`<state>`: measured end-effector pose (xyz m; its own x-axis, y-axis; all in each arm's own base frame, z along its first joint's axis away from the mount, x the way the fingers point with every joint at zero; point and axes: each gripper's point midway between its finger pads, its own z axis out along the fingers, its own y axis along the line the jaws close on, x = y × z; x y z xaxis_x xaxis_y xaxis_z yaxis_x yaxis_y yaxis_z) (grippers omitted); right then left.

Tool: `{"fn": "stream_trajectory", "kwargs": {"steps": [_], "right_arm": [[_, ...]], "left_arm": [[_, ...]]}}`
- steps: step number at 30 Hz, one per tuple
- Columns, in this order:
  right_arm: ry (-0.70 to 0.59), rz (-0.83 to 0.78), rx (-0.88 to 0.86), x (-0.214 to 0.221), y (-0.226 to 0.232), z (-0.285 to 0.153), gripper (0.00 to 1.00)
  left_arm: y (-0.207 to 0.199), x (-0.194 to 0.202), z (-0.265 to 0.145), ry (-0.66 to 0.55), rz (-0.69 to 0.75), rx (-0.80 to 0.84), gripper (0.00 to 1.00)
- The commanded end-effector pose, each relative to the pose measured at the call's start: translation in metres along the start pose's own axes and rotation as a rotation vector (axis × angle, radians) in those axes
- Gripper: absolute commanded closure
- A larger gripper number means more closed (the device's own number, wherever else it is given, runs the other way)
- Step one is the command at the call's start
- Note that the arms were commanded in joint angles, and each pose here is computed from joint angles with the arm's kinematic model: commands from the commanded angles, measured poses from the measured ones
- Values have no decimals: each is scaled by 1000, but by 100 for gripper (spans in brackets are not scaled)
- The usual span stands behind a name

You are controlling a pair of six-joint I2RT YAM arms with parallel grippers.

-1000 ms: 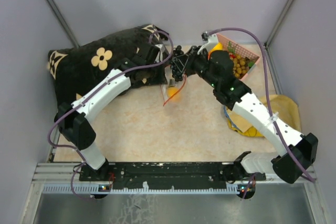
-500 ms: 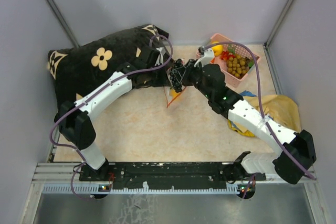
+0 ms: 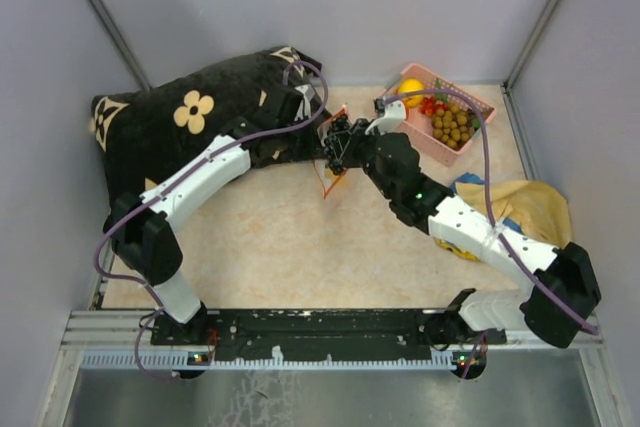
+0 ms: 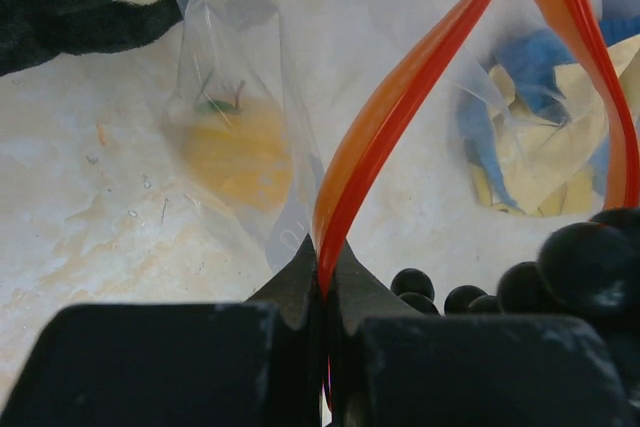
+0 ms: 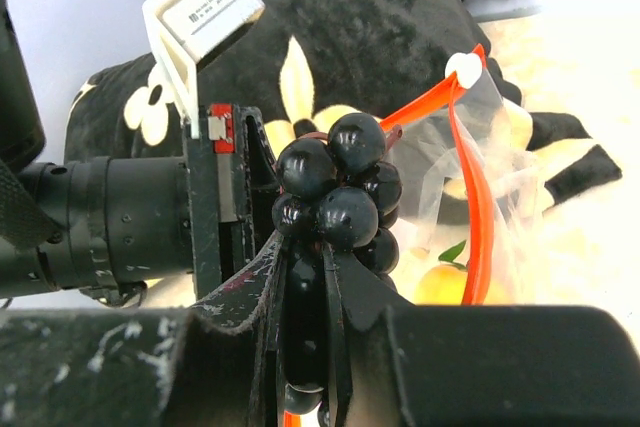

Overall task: Place the food in the zip-top bag and seal the zipper
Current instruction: Place the fake fruit in the zipper food storage bag.

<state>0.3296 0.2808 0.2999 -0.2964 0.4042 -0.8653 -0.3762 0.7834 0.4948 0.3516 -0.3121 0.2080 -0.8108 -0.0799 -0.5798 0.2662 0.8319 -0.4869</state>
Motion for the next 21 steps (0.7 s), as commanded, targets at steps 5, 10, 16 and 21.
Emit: {"fn": "stream_trajectory", "kwargs": {"steps": [5,10,16,21], "right_arm": [[-7,-22,26,15,-6,3,94],[42,-56,36,27,-6,1,82],[78,-74,33,31,-5,-4,65],[97,-108,-11,24,4,-12,52]], "left_arm": [[-10,-25,-18,-80,21,13,100],[-6,-24,-18,-86,26,1,100],[-8,-23,-22,-112,62,33,100],[-7,-22,-24,-146,121,57,100]]}}
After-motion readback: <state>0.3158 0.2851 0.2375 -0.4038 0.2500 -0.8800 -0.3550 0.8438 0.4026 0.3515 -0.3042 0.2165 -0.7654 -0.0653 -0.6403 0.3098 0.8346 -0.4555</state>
